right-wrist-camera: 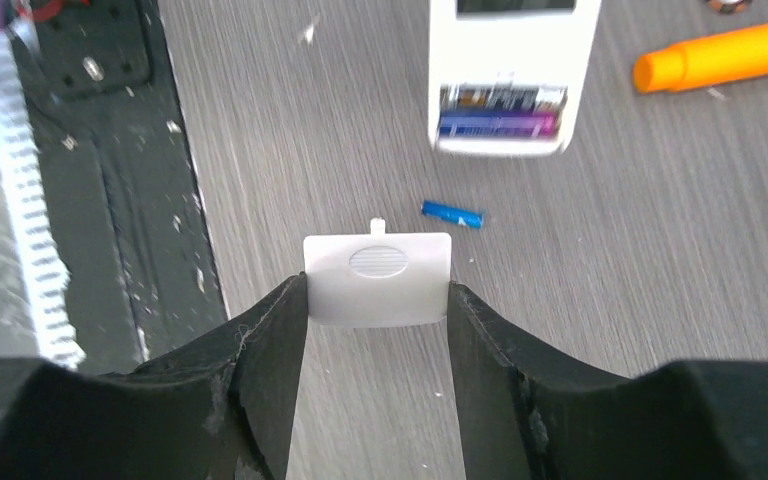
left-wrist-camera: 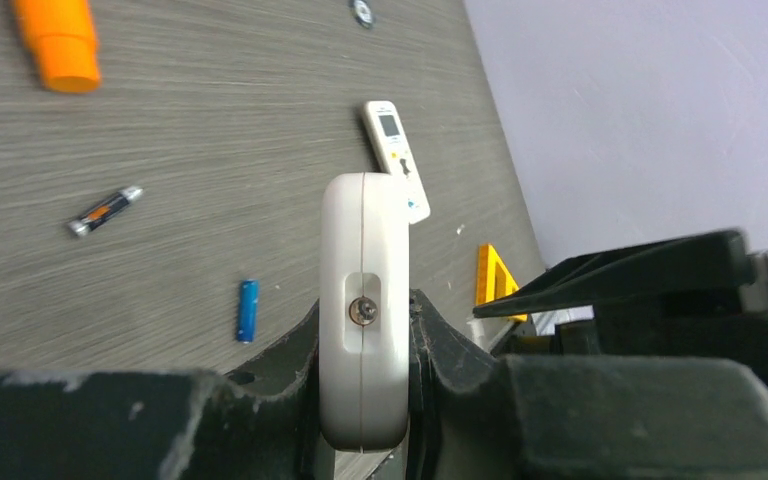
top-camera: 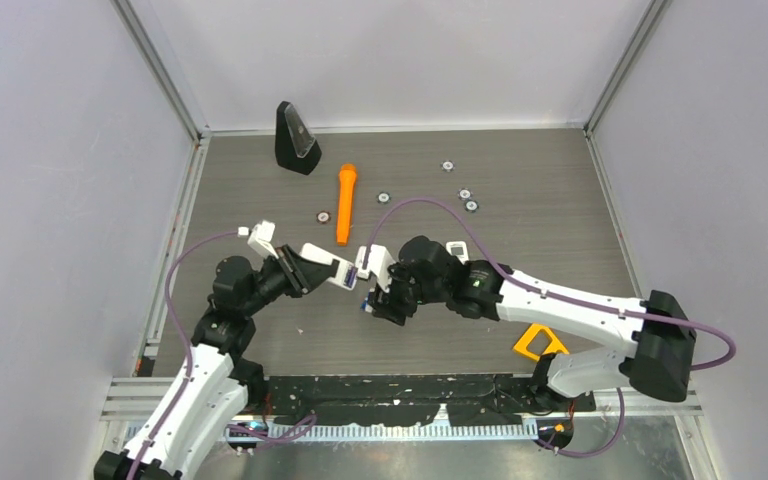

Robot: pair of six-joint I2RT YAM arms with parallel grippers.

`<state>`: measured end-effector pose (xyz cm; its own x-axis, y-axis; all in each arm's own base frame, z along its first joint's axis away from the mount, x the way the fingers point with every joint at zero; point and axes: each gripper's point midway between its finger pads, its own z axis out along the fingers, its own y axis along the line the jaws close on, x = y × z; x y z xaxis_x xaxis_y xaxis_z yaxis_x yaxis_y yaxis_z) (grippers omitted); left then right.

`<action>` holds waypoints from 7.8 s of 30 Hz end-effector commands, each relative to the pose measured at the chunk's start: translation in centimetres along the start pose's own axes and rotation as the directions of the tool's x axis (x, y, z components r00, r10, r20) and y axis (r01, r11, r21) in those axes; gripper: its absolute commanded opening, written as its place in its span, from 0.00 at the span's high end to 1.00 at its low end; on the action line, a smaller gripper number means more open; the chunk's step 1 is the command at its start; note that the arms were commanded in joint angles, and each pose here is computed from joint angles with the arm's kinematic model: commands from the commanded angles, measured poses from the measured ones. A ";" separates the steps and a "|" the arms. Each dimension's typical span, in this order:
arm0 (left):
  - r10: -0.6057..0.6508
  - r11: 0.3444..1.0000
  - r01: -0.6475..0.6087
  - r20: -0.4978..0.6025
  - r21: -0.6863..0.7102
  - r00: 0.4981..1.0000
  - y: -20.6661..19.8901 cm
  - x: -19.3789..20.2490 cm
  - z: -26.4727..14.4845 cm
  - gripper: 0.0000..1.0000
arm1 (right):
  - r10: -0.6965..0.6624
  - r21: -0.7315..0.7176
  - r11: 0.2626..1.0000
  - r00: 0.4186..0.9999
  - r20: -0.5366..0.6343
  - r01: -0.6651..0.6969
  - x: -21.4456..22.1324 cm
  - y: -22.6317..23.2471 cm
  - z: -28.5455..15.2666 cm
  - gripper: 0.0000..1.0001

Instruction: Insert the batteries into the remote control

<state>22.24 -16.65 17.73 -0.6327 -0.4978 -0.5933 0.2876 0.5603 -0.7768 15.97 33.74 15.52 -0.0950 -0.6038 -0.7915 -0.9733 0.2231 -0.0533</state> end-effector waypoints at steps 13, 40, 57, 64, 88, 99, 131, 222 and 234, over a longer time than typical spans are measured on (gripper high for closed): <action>0.194 0.957 -0.167 -0.094 0.237 0.977 -6.7 0.5 -0.9 1.00 | 0.109 0.243 0.961 0.989 0.102 -0.131 -6.3 -1.6 -2.1 0.93; 0.179 0.977 -0.150 -0.195 0.152 0.964 -5.8 1.0 -0.7 1.00 | 0.061 0.257 0.964 0.998 0.016 -0.063 -5.3 -1.3 0.2 0.95; 0.173 0.977 -0.144 -0.195 0.155 0.965 -6.1 0.7 -0.6 1.00 | 0.039 0.243 0.969 0.999 0.011 -0.040 -6.3 -1.2 0.8 0.95; 0.178 0.975 -0.147 -0.196 0.164 0.964 -6.3 0.8 -0.8 1.00 | 0.052 0.265 0.963 0.999 -0.013 -0.047 -5.8 -1.6 1.2 0.95; 0.074 0.977 -0.021 -0.243 0.213 0.967 -8.0 1.4 -1.4 1.00 | 0.147 0.290 0.948 0.989 -0.026 -0.134 -6.5 -1.9 2.9 0.94; -0.015 0.963 0.106 -0.344 0.248 0.939 -9.5 2.3 -2.1 1.00 | 0.137 0.215 0.970 0.987 -0.082 -0.117 -6.2 -1.1 3.3 0.89; -0.178 0.938 0.273 -0.380 0.213 0.908 -9.9 1.6 -2.1 1.00 | 0.159 0.148 0.980 0.971 -0.176 -0.134 -4.5 0.4 2.9 0.51; -0.461 0.838 0.465 -0.086 0.286 0.883 -13.0 -5.6 -3.9 1.00 | 0.962 -0.460 0.225 0.119 0.247 -0.859 -13.0 -3.0 -7.8 0.35; -0.484 0.811 0.484 -0.086 0.328 0.871 -14.1 -6.1 -4.7 1.00 | 0.976 -0.493 0.184 0.100 0.192 -0.850 -13.4 -2.2 -6.0 0.58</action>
<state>19.27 -18.63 29.65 -0.7648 -0.6396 -0.0772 0.0593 0.0494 -0.9970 18.46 36.00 28.95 -0.9149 0.3100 -0.2586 -0.1881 0.2394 0.9525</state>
